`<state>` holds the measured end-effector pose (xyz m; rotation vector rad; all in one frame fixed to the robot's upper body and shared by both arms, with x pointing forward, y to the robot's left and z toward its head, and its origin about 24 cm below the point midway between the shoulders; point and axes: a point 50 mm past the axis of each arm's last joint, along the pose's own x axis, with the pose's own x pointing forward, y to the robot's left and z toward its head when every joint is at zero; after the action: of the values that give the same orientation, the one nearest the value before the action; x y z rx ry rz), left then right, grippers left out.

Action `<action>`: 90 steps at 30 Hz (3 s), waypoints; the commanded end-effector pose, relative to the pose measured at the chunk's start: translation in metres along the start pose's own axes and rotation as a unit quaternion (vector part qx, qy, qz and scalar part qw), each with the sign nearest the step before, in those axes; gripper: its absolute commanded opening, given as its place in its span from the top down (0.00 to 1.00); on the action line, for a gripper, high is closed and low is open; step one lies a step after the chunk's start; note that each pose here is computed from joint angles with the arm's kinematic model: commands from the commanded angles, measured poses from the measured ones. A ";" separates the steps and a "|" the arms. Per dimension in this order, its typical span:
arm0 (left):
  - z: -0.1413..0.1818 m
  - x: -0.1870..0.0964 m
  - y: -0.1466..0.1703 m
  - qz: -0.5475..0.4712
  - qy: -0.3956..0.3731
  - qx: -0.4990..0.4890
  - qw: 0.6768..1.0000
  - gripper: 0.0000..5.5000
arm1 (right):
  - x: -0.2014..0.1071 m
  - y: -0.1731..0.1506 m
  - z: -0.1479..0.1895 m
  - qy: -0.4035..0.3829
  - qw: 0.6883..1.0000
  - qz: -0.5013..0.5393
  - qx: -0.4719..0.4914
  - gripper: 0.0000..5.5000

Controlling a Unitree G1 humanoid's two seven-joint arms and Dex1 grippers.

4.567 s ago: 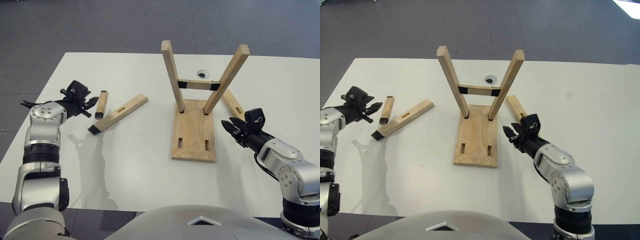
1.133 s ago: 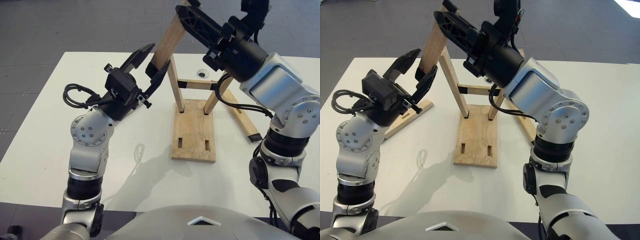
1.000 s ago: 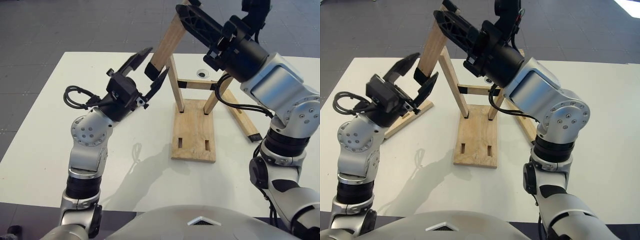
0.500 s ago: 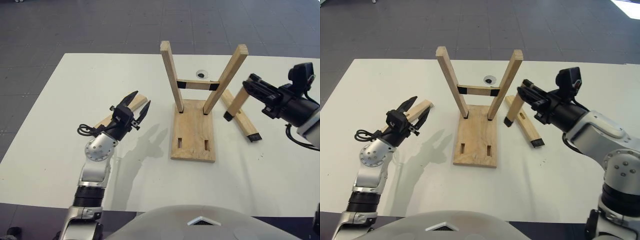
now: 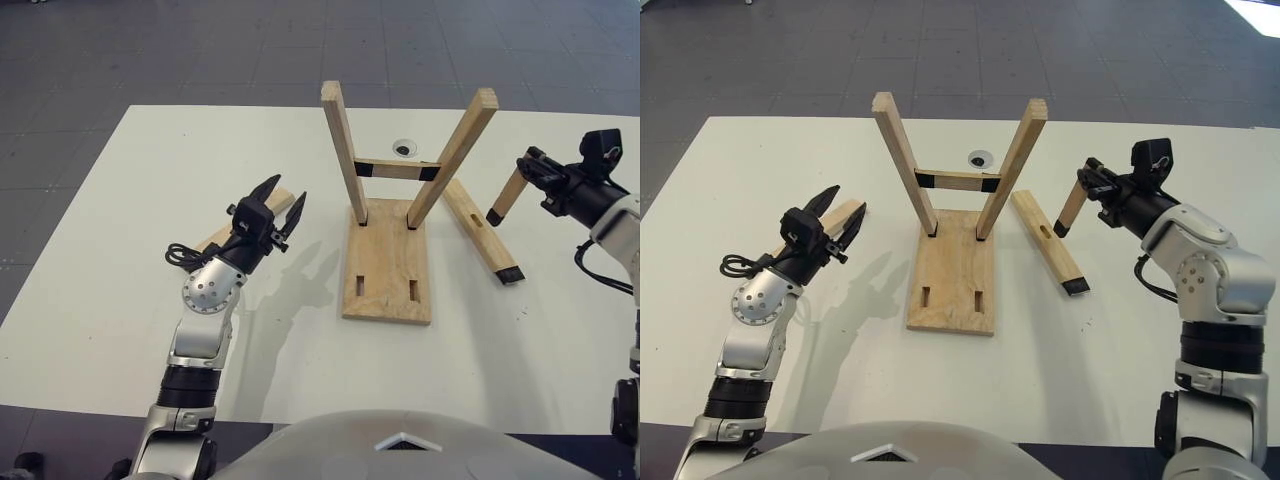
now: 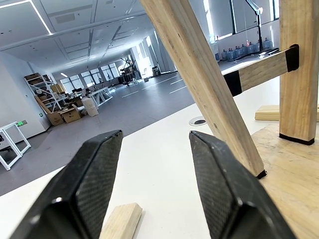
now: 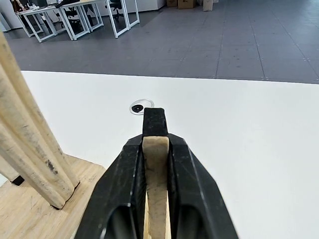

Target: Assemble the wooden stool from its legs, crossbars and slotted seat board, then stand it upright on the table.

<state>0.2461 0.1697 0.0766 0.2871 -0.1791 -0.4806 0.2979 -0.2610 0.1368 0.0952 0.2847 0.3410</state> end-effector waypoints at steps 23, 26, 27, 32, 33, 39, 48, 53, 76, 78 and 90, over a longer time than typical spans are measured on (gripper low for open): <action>0.000 0.003 0.001 0.004 0.007 0.001 1.000 0.56 | -0.014 0.012 -0.106 0.057 0.997 -0.041 0.027 0.93; 0.000 0.001 0.000 0.006 0.008 -0.001 1.000 0.56 | -0.021 0.016 -0.109 0.046 0.997 -0.046 0.032 0.93; 0.000 0.001 0.000 0.006 0.008 -0.001 1.000 0.56 | -0.021 0.018 -0.110 0.047 0.998 -0.043 0.029 0.93; 0.001 0.002 0.002 0.010 0.004 0.001 1.000 0.56 | -0.026 0.021 -0.113 0.049 0.998 -0.046 0.012 0.93; 0.001 0.002 0.002 0.011 0.004 0.001 1.000 0.56 | -0.025 0.021 -0.108 0.042 0.998 -0.047 0.007 0.93; 0.001 0.003 0.003 0.014 0.004 0.002 1.000 0.56 | -0.017 0.021 -0.073 0.000 0.998 -0.053 -0.032 0.93; 0.000 0.003 0.009 0.018 0.005 0.008 1.000 0.56 | -0.015 0.027 -0.060 -0.017 0.998 -0.044 -0.037 0.82; -0.002 0.000 0.007 0.012 0.009 0.011 1.000 0.56 | -0.020 0.032 -0.020 -0.075 0.994 -0.052 -0.052 0.71; -0.004 0.000 0.010 0.016 0.012 0.014 1.000 0.56 | 0.023 0.062 0.072 -0.221 0.940 -0.261 0.013 0.71; -0.004 -0.001 0.010 0.017 0.012 0.014 1.000 0.56 | 0.011 0.068 0.099 -0.275 0.929 -0.249 -0.013 0.71; -0.006 0.001 0.008 0.019 0.013 0.011 1.000 0.56 | 0.044 0.027 -0.063 0.047 0.958 -0.267 0.091 0.71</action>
<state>0.2502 0.1775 0.0738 0.2963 -0.1641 -0.4388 0.3256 -0.2183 0.1352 0.1591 0.1586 -0.2065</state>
